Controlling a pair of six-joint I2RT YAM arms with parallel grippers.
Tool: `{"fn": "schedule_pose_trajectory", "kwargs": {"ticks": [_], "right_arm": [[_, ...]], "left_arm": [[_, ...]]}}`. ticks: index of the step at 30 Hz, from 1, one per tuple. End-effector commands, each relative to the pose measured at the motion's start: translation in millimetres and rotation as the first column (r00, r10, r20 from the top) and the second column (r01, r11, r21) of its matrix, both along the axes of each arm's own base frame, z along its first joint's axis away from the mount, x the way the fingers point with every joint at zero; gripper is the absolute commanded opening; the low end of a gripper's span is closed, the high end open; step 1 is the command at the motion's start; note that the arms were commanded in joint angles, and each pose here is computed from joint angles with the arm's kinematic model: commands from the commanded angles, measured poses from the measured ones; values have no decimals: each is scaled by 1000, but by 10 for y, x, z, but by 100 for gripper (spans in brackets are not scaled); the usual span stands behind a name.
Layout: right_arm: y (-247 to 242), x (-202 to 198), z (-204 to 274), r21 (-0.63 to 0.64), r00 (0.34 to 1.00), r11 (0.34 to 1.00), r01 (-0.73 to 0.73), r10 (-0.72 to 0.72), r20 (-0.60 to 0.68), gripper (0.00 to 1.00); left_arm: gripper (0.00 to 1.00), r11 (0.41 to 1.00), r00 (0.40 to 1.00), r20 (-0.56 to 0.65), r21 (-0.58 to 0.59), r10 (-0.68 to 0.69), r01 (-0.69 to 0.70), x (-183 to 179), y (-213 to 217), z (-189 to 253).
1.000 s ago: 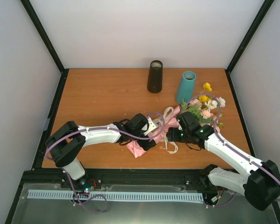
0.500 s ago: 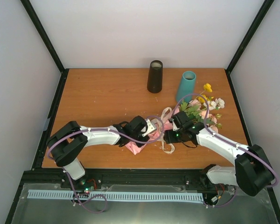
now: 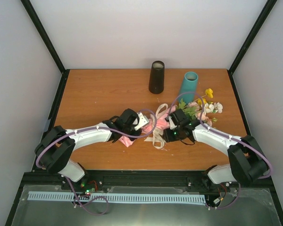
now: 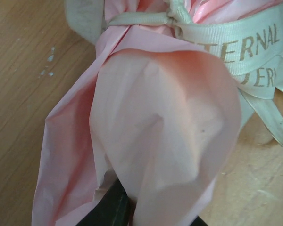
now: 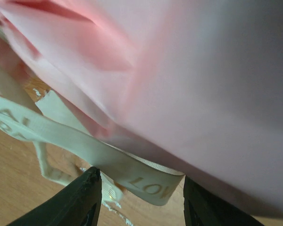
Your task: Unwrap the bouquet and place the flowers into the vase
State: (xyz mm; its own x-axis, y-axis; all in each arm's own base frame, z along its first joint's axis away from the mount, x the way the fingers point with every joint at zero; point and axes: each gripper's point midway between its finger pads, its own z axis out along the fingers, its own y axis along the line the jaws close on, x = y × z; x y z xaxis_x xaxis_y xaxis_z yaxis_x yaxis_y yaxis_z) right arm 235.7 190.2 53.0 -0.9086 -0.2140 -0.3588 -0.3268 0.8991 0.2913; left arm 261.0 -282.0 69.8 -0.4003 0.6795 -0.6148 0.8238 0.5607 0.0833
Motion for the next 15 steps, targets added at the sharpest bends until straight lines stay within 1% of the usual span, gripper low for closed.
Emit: {"fn": "schedule_pose_trajectory", "kwargs": {"ticks": [1, 5, 10, 12, 15], "right_arm": [[114, 141, 22, 17, 999, 999, -28, 28, 27, 49], [123, 186, 9, 8, 999, 1000, -24, 24, 29, 53], [138, 198, -78, 9, 1000, 1000, -24, 23, 20, 53], [140, 208, -113, 4, 1000, 1000, -21, 21, 16, 50], [149, 203, -161, 1, 1000, 1000, -19, 19, 0, 39]], "left_arm": [[13, 999, 999, 45, 24, -29, 28, 107, 81, 85], [12, 999, 999, 47, 42, -17, 15, 209, 145, 55], [12, 998, 998, 57, 56, -5, 1, 294, 174, 38], [12, 998, 998, 56, 63, 2, -5, 316, 187, 21], [12, 998, 999, 52, 63, 3, -7, 326, 188, -1]]}}
